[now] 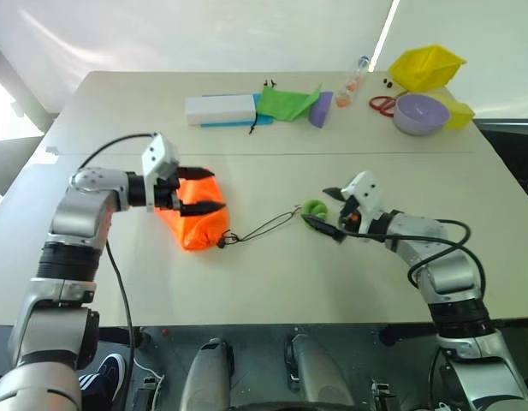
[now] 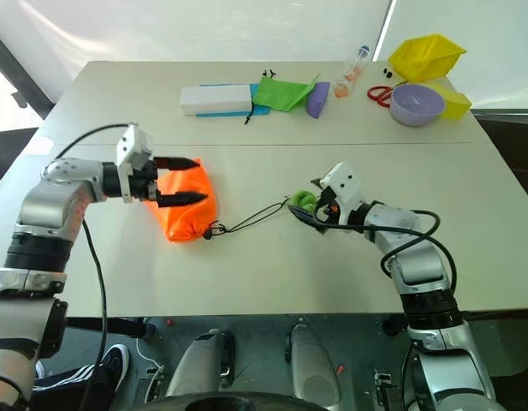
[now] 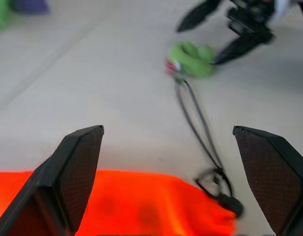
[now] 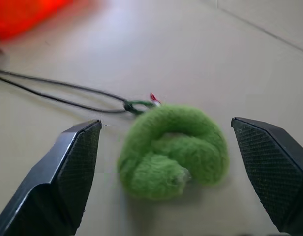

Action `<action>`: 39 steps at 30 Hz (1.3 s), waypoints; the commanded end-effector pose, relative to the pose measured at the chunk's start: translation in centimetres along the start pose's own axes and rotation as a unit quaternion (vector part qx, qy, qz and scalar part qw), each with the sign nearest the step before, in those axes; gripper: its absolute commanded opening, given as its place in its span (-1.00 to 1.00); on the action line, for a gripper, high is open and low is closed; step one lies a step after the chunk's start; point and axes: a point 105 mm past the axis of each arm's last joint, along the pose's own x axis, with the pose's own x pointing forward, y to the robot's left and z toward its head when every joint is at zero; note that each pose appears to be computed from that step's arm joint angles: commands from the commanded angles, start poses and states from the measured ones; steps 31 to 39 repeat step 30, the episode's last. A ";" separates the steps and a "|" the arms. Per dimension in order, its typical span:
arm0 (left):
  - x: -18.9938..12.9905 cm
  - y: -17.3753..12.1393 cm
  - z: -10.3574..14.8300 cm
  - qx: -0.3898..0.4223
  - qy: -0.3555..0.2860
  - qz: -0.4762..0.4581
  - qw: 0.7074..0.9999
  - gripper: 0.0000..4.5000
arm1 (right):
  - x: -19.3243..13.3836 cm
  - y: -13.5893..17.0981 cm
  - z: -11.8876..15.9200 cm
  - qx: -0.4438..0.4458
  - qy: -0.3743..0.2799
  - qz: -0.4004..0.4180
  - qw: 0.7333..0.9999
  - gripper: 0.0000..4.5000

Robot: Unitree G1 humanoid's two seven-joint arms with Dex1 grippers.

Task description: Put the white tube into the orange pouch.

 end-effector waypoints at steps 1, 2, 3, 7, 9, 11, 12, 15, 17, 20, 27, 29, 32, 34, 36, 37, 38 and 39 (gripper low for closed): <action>-1.5 1.6 0.1 -0.007 -0.018 0.056 0.998 1.00 | -1.1 -0.5 3.2 -0.010 -0.074 -0.003 0.997 0.97; -1.9 1.9 -0.5 -0.014 -0.012 0.074 0.997 1.00 | -1.2 -0.5 3.6 -0.006 -0.089 -0.004 0.996 0.97; -2.2 2.3 -0.8 -0.005 -0.012 0.095 0.995 1.00 | -1.4 0.0 3.9 -0.001 -0.099 0.008 0.995 0.97; -3.9 2.8 -1.5 -0.016 -0.028 0.157 0.987 1.00 | -2.6 3.8 3.6 0.018 -0.108 0.089 0.990 0.97; -4.9 2.9 -2.2 -0.039 -0.024 0.186 0.981 1.00 | -3.3 5.6 3.4 0.044 -0.112 0.119 0.985 0.97; -6.6 2.9 -3.5 -0.045 -0.014 0.219 0.975 1.00 | -4.0 7.2 2.5 0.036 -0.098 0.134 0.986 0.97; -7.4 2.8 -4.1 -0.049 -0.010 0.233 0.971 1.00 | -4.3 7.8 2.0 0.037 -0.091 0.139 0.985 0.97; -9.3 2.5 -5.9 -0.060 0.004 0.273 0.960 1.00 | -4.8 8.0 0.7 0.032 -0.067 0.130 0.989 0.97; -10.3 2.2 -6.8 -0.065 0.003 0.298 0.952 1.00 | -4.8 6.5 -0.2 0.023 -0.053 0.090 0.994 0.97; -11.9 1.7 -8.2 -0.076 0.004 0.332 0.940 1.00 | -5.2 3.0 -1.0 0.008 -0.044 0.015 0.999 0.97; -13.2 -2.1 -11.2 -0.102 0.022 0.342 0.934 1.00 | -6.2 -5.1 -3.0 -0.015 -0.020 -0.173 0.985 0.97; -12.8 -3.0 -11.0 -0.092 0.021 0.330 0.939 1.00 | -6.1 -6.2 -3.5 -0.003 -0.018 -0.199 0.980 0.97; -12.6 -3.3 -10.7 -0.093 0.016 0.325 0.941 1.00 | -6.1 -6.8 -3.8 0.001 -0.016 -0.218 0.976 0.97; -12.6 -3.3 -10.7 -0.093 0.016 0.325 0.941 1.00 | -6.1 -6.8 -3.8 0.001 -0.016 -0.218 0.976 0.97; -12.6 -3.3 -10.7 -0.093 0.016 0.325 0.941 1.00 | -6.1 -6.8 -3.8 0.001 -0.016 -0.218 0.976 0.97; -12.6 -3.3 -10.7 -0.093 0.016 0.325 0.941 1.00 | -6.1 -6.8 -3.8 0.001 -0.016 -0.218 0.976 0.97; -12.6 -3.3 -10.7 -0.093 0.016 0.325 0.941 1.00 | -6.1 -6.8 -3.8 0.001 -0.016 -0.218 0.976 0.97; -12.6 -3.3 -10.7 -0.093 0.016 0.325 0.941 1.00 | -6.1 -6.8 -3.8 0.001 -0.016 -0.218 0.976 0.97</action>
